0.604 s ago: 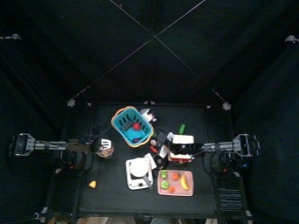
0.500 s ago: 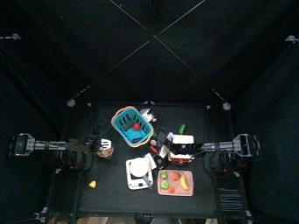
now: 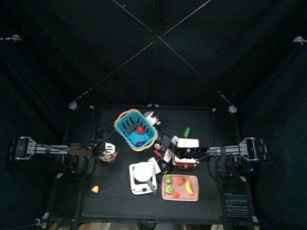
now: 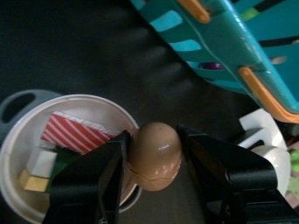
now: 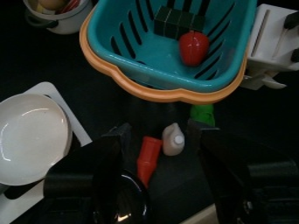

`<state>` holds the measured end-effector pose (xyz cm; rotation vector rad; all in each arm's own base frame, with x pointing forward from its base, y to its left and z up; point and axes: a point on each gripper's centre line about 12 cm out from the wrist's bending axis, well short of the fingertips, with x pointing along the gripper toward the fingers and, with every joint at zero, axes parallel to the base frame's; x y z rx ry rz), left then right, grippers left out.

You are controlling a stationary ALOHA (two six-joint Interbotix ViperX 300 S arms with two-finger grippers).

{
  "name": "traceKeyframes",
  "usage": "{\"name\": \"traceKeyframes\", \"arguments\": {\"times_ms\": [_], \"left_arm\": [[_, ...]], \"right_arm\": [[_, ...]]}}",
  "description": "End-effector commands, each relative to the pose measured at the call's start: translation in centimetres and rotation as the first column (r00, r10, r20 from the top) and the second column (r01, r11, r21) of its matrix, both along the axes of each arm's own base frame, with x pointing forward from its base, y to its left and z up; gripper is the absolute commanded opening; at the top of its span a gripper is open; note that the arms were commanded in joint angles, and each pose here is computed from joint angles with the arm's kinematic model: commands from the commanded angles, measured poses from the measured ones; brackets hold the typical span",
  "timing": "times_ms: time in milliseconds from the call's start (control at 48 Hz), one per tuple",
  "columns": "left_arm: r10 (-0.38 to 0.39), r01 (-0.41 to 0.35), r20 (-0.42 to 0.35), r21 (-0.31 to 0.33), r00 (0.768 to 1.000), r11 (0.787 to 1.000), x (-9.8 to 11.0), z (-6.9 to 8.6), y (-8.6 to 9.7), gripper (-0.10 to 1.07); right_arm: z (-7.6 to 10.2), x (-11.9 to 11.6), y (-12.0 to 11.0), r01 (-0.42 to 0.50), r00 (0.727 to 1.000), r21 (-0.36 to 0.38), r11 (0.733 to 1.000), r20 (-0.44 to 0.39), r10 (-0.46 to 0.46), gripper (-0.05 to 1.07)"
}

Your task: Place egg on pan

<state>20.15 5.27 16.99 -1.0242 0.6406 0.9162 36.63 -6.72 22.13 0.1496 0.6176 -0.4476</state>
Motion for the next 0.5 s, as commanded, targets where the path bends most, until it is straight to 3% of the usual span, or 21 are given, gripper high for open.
{"name": "traceKeyframes", "arguments": {"times_ms": [0, 167, 479], "left_arm": [[-0.077, 0.075, 0.082, 0.033, 0.994, 0.997, 1.4, 1.4, -0.5, 0.79], [-0.252, 0.231, 0.172, 0.134, 0.952, 0.964, 3.2, 2.8, -1.6, 0.79], [-0.529, 0.472, 0.258, 0.254, 0.808, 0.844, 7.5, 4.2, -4.3, 0.79]], "right_arm": [[1.2, 0.0, -0.1, 0.0, 0.999, -0.004, 1.0, 0.034, 0.001, 0.89], [1.1, -0.1, -0.2, 0.002, 1.0, -0.005, 1.0, 0.03, -0.001, 0.89], [0.8, -0.5, -0.3, 0.005, 1.0, -0.003, 1.0, 0.021, -0.005, 0.89]]}}
